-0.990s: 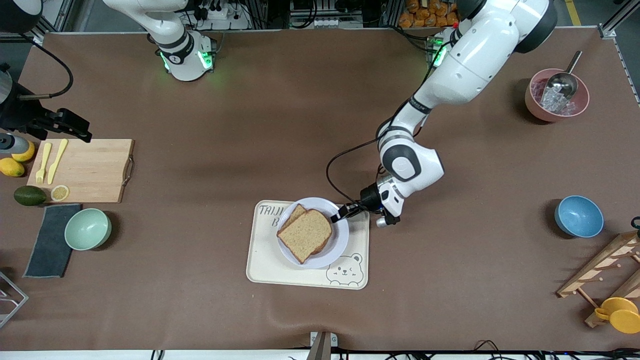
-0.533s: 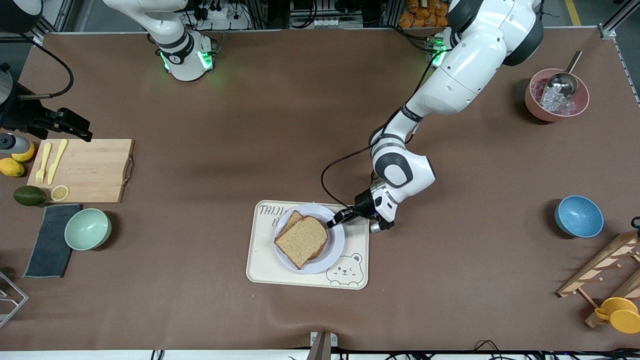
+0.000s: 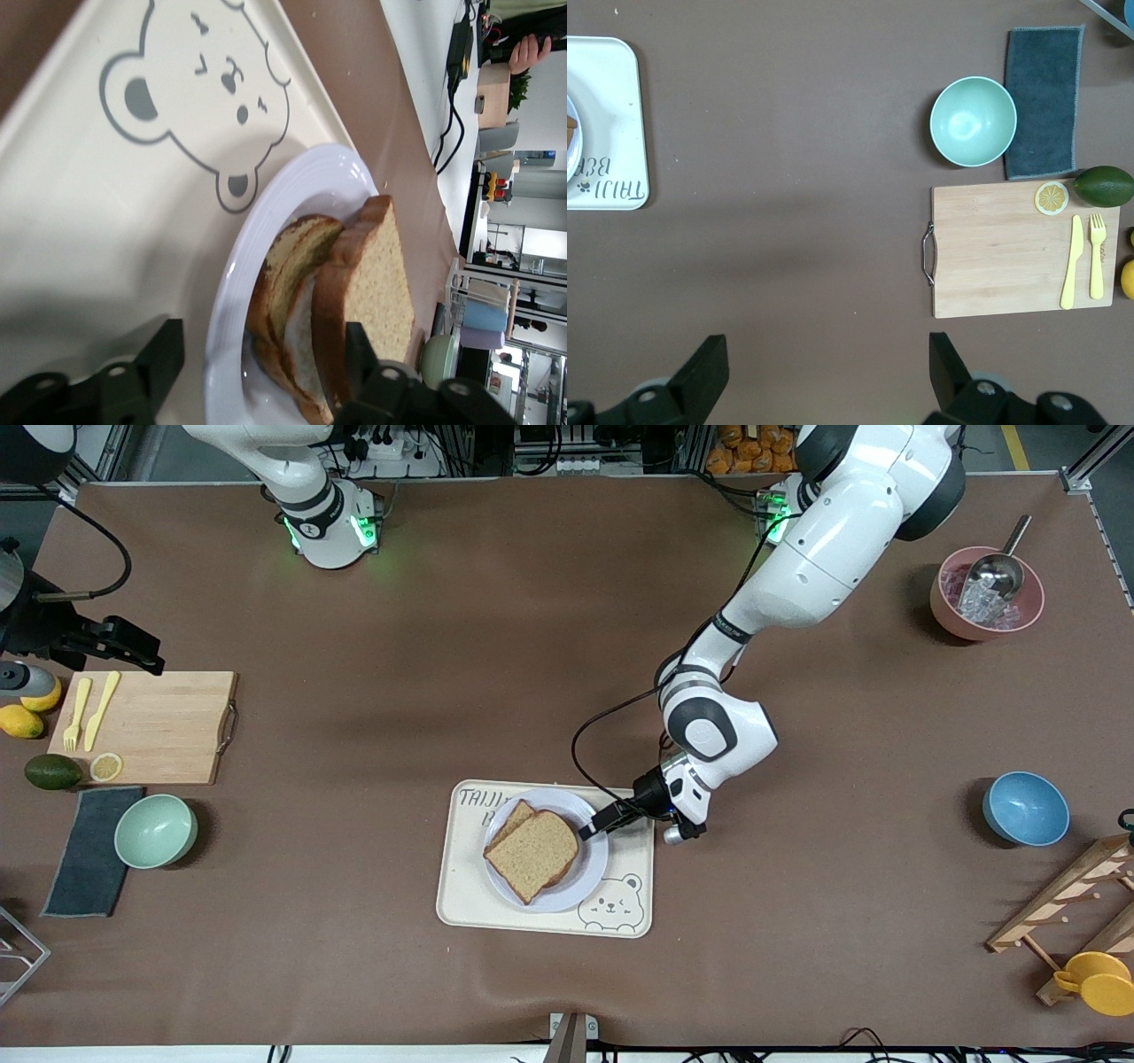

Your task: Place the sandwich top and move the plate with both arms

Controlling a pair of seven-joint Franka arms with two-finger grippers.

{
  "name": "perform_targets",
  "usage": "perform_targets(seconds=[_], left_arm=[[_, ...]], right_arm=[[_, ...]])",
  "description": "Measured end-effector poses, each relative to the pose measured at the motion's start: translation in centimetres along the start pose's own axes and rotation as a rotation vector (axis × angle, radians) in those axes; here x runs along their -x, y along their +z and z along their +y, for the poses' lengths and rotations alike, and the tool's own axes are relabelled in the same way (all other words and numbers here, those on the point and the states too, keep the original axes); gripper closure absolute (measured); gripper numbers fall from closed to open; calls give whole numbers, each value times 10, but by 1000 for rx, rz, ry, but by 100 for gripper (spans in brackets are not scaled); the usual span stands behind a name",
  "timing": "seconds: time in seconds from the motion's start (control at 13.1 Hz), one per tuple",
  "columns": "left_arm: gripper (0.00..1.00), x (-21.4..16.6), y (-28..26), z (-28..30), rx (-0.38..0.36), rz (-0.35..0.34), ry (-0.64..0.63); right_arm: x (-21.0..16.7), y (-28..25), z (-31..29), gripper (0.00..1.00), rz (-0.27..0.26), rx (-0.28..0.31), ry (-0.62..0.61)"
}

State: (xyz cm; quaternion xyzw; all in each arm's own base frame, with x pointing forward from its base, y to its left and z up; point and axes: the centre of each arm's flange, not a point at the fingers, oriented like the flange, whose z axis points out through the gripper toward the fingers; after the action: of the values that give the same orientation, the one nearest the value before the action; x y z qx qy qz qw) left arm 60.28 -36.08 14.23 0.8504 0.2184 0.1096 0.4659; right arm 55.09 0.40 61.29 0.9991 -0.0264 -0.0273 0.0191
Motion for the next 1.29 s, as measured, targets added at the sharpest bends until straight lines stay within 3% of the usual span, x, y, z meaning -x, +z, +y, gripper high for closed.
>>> perform_targets(seconds=[0.15,0.53,1.07,1.29], left_arm=[[0,-7,-10,7,-17,48,-13],[0,-24,-46,44,-53,176,-6],[0,-93,-122,36,-161,243,221],[0,-114,-151,20,-227,241,316]], right_arm=[[0,0,0,0,-1,0,0],[0,1,0,0,-2,0,0],[0,1,0,0,-2,0,0],[0,1,0,0,-3,0,0]])
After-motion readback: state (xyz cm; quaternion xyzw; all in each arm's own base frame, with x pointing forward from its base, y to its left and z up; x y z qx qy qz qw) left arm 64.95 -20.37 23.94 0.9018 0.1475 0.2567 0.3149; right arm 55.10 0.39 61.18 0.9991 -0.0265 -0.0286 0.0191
